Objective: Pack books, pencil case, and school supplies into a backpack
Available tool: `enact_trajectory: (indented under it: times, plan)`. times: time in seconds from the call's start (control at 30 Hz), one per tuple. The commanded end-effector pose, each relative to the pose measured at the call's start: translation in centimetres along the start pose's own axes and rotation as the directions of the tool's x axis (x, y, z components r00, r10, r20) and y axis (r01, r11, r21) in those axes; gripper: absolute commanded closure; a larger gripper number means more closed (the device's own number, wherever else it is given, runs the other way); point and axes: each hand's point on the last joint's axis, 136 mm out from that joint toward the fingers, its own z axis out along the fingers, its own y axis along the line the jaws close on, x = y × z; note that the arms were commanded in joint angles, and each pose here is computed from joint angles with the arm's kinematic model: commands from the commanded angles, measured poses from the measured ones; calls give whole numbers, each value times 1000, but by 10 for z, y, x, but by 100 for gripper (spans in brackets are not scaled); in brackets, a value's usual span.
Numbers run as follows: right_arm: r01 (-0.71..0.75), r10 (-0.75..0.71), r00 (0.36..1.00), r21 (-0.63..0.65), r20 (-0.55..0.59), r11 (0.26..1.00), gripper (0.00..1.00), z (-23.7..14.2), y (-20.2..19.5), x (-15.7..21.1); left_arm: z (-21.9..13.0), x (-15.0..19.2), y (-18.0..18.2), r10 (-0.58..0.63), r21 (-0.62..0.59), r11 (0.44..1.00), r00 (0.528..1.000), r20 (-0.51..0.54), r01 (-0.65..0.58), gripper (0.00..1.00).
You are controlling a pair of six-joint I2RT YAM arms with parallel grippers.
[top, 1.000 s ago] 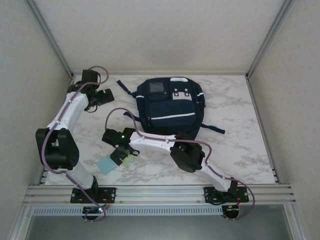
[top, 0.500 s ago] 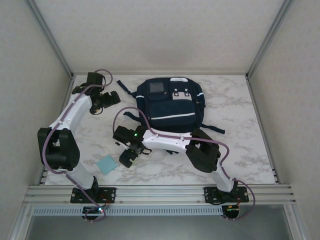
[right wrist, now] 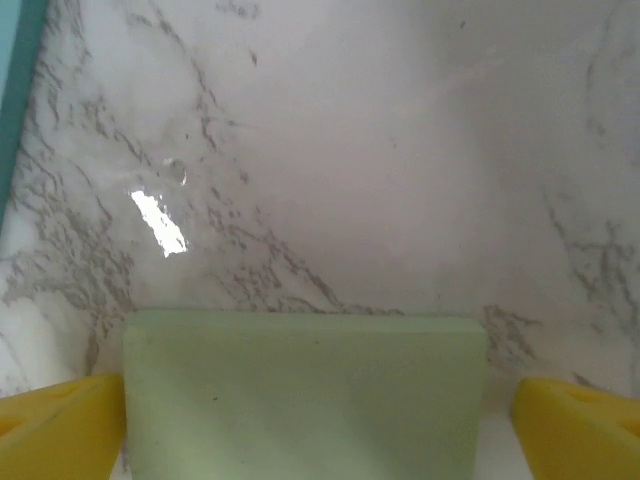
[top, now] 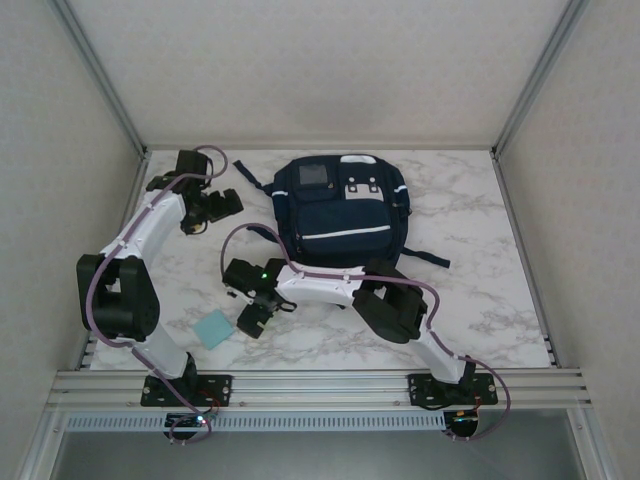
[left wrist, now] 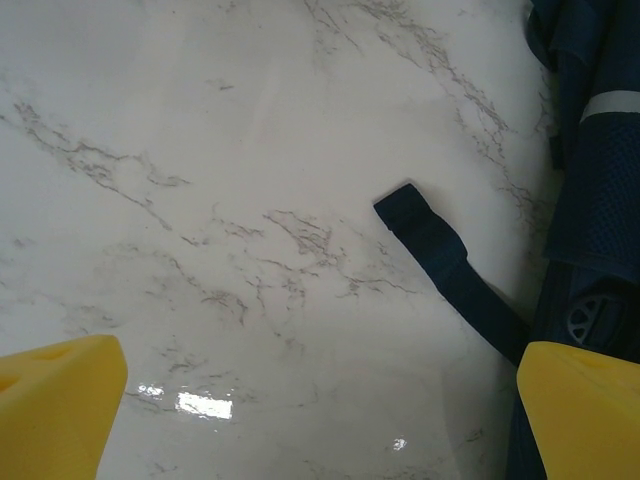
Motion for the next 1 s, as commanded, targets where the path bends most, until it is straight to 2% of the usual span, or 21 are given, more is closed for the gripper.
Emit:
enact_trajectory:
  times: [0.0,0.27,0.5,0.7,0.97]
  plan:
    - [17,-16,999,37,-37,999,1,16,0,7,1,9,-2,4,13,1000,1000,-26,-3,0]
    - [60,-54,993,59,-104,996,4,28,5,31,-1,8,-2,7,10,1000,1000,-18,-7,0]
    - [26,-25,996,9,-89,1000,19,21,6,26,-7,4,-4,4,17,1000,1000,-2,-4,0]
    - [-8,7,1000,-40,-30,999,32,-1,5,14,-16,-1,-7,4,27,1000,1000,21,-4,0]
    - [-65,71,995,-86,77,994,35,-48,-3,-8,-34,-9,-24,37,56,998,998,57,-40,0]
